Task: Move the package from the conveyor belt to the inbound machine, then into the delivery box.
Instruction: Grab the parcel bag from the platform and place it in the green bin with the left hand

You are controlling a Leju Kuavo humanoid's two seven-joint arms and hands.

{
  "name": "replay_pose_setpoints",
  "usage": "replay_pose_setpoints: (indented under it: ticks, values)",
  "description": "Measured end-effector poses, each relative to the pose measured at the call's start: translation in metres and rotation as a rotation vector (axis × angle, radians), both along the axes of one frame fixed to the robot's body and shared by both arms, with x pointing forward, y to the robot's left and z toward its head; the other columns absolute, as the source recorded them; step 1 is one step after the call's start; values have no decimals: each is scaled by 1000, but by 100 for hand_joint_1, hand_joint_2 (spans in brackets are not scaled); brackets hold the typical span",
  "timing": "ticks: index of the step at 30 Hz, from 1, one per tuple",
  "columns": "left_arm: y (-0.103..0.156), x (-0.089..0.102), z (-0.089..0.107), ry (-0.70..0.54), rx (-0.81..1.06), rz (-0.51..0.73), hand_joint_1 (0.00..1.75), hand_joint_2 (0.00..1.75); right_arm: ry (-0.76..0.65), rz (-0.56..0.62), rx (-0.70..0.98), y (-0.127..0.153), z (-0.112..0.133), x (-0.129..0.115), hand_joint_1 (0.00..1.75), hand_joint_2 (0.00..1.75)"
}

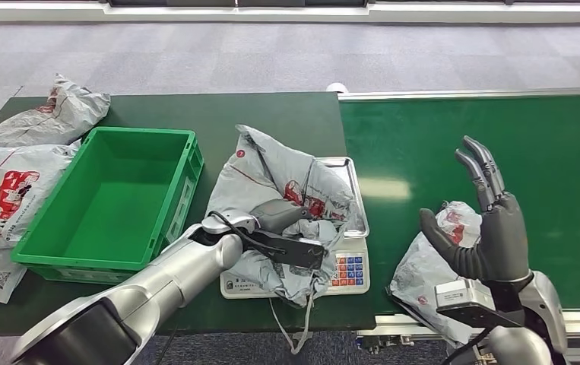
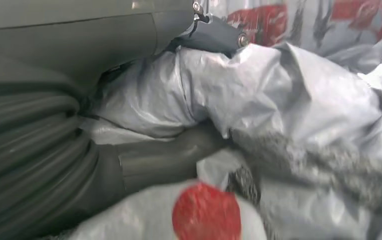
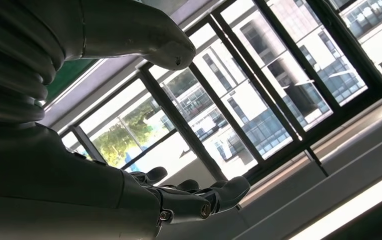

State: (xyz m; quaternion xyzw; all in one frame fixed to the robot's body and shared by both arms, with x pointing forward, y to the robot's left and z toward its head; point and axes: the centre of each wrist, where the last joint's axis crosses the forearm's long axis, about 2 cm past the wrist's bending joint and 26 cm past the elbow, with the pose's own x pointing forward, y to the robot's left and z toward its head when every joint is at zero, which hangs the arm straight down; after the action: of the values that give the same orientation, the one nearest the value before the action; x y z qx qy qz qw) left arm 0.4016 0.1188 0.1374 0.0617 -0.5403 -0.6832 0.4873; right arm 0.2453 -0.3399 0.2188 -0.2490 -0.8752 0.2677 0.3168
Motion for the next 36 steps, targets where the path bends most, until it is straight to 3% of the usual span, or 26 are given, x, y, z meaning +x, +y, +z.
replay_pose_setpoints:
  ticks: [12, 27, 31, 36]
  values:
    - [49, 29, 23, -137, 43, 18, 175, 175, 25, -9, 18, 9, -11, -13, 0, 175]
    - [61, 36, 33, -191, 55, 24, 175, 175, 28, 0, 35, 10, -13, -20, 0, 175]
    - [74, 46, 61, -330, 31, 26, 175, 175, 39, 16, 53, 4, -18, -36, 0, 175]
    - [88, 45, 135, -556, 39, 27, 175, 175, 45, 11, 51, -7, -24, -55, 0, 175]
